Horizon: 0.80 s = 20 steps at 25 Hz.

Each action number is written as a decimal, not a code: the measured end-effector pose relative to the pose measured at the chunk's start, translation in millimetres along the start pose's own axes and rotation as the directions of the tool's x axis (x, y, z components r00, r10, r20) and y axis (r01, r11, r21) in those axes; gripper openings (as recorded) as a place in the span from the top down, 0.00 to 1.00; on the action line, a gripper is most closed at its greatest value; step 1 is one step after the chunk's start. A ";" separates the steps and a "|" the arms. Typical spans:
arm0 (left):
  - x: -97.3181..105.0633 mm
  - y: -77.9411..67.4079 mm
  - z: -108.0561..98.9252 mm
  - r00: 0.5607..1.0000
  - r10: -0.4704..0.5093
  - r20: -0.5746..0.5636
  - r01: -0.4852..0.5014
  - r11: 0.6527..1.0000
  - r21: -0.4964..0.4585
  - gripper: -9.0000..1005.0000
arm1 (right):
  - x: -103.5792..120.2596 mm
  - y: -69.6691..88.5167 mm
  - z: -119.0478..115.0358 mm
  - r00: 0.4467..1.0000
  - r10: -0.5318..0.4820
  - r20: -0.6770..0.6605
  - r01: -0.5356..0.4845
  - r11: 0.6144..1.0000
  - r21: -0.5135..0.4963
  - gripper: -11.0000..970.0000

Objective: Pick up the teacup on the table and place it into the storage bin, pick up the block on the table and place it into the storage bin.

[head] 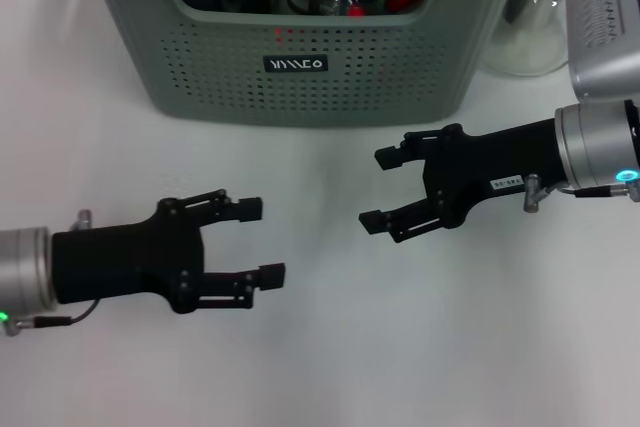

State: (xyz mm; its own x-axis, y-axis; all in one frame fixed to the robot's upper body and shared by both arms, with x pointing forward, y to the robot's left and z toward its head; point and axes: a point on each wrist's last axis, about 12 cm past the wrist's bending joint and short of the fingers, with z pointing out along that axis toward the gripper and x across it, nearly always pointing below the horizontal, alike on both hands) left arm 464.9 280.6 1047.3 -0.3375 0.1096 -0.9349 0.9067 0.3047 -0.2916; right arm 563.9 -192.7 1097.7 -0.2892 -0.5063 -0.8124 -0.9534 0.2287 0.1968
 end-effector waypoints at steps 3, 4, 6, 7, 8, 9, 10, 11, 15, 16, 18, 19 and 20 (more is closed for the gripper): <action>-1.4 1.4 5.8 1.000 0.002 0.002 -0.002 1.000 0.010 0.13 | 2.9 -1.4 -4.2 1.000 -0.003 0.003 0.003 1.000 0.015 0.02; -2.3 1.8 7.7 1.000 0.004 0.003 -0.004 1.000 0.013 0.13 | 4.5 -1.7 -5.9 1.000 -0.007 0.006 0.007 1.000 0.019 0.02; -2.9 2.6 9.7 1.000 0.006 0.003 -0.006 1.000 0.011 0.13 | 9.0 -1.4 -8.9 1.000 -0.017 0.008 0.017 1.000 0.026 0.02; -2.9 3.2 10.3 1.000 0.007 0.003 -0.007 1.000 0.007 0.13 | 11.3 -1.0 -10.1 1.000 -0.022 0.008 0.022 0.999 0.028 0.02; -2.9 3.8 10.7 1.000 0.007 0.003 -0.007 1.000 0.002 0.13 | 13.5 -0.7 -11.1 1.000 -0.025 0.008 0.025 0.999 0.032 0.02; -2.8 4.5 11.4 1.000 0.007 0.002 -0.007 1.000 -0.004 0.13 | 14.9 -0.7 -12.0 1.000 -0.028 0.010 0.027 0.999 0.036 0.02; -3.0 5.1 12.2 1.000 0.007 0.003 -0.007 1.000 -0.008 0.13 | 16.3 -0.7 -13.0 0.999 -0.030 0.013 0.030 0.999 0.040 0.02; -3.1 5.4 13.0 1.000 0.007 0.003 -0.007 1.000 -0.010 0.13 | 17.7 -0.6 -13.9 0.999 -0.029 0.017 0.029 0.999 0.044 0.02; -3.6 7.5 17.0 1.000 0.006 0.000 -0.005 1.000 -0.022 0.13 | 22.8 0.2 -16.9 0.999 -0.018 0.031 0.016 0.998 0.053 0.02; -3.9 7.6 17.9 1.000 0.007 0.001 -0.006 1.000 -0.021 0.13 | 23.6 0.6 -17.1 0.999 -0.015 0.034 0.013 0.998 0.055 0.02; -4.3 7.7 19.0 1.000 0.009 0.003 -0.009 1.000 -0.020 0.13 | 26.0 1.4 -17.6 0.999 -0.012 0.040 0.009 0.998 0.059 0.02; -4.6 8.0 19.6 1.000 0.010 0.004 -0.010 1.000 -0.022 0.13 | 26.7 1.7 -17.6 0.999 -0.011 0.042 0.008 0.998 0.060 0.02; -4.8 8.5 19.8 1.000 0.011 0.004 -0.011 1.000 -0.025 0.13 | 27.2 1.8 -17.8 0.999 -0.010 0.043 0.007 0.998 0.060 0.02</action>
State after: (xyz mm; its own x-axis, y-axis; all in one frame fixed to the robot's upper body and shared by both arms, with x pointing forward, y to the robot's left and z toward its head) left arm 479.2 263.9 1045.3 -0.3269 0.1093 -0.9387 0.9037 0.3267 -0.2767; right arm 552.8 -220.8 1085.7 -0.2760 -0.4726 -0.8369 -0.9485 0.2746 0.1577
